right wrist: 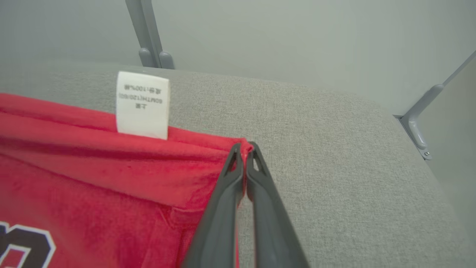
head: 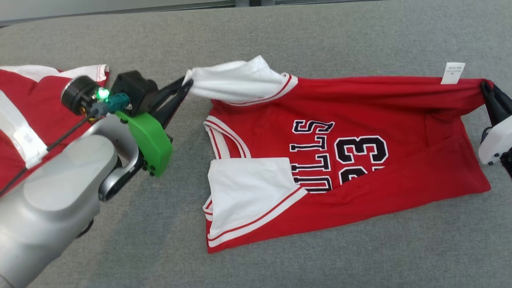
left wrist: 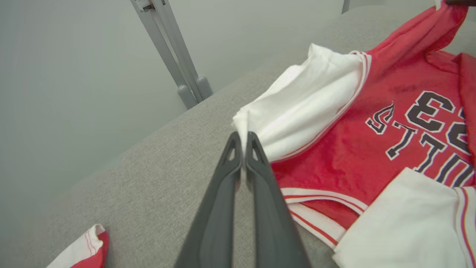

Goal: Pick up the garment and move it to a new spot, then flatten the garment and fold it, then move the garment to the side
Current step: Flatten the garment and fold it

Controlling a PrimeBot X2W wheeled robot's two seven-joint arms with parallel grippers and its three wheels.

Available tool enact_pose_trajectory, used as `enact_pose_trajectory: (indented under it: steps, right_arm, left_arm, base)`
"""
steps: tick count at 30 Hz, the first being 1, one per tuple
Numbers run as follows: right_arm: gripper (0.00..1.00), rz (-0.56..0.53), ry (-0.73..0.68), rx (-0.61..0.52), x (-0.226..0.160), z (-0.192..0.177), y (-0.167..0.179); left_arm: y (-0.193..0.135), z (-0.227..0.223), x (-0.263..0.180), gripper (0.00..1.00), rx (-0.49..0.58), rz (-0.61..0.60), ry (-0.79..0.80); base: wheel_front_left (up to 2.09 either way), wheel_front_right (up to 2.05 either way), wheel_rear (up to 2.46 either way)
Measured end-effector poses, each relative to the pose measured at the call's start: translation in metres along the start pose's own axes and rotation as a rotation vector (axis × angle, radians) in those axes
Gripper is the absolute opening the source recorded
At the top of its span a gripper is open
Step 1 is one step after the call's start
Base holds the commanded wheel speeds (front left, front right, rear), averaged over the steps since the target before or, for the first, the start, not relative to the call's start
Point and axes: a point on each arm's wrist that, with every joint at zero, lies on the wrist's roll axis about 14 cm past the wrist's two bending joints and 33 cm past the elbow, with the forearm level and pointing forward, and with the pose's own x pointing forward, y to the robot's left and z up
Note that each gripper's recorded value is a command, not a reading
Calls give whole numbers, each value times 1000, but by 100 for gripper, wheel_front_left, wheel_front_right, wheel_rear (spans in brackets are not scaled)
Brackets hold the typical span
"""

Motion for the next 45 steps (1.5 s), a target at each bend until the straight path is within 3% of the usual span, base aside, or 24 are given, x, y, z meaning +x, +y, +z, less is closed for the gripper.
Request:
enact_pose_trajectory:
  steps: [7, 17, 32, 33, 34, 35, 40, 45]
  right_arm:
    - [0, 25, 34, 3, -19, -6, -2]
    - [0, 87, 202, 28, -58, -36, 2]
    - [0, 91, 345, 58, -91, -60, -4]
    - [100, 89, 341, 56, -92, -59, -5]
    - [100, 86, 350, 61, -93, -61, -6]
    - [100, 88, 365, 66, -95, -64, -5]
    - [100, 66, 392, 66, -101, -67, -16]
    - [100, -12, 286, 82, -96, -43, -43]
  left_arm:
    - [-36, -24, -38, 0, -29, -46, 78]
    - [-90, -52, -79, 0, -83, -174, 217]
    - [-141, -77, -104, 0, -127, -318, 360]
    - [-143, -78, -104, 0, -129, -321, 363]
    - [-143, -80, -104, 41, -122, -321, 368]
    - [-142, -82, -104, 98, -114, -317, 373]
    - [-142, -89, -104, 100, -120, -291, 376]
    - [-125, -63, -88, 100, -137, -200, 233]
  base:
    - [0, 0, 0]
    - [0, 0, 0]
    - [0, 0, 0]
    - [0, 0, 0]
    - [0, 0, 0]
    - [0, 0, 0]
    - [0, 0, 0]
    - [0, 0, 0]
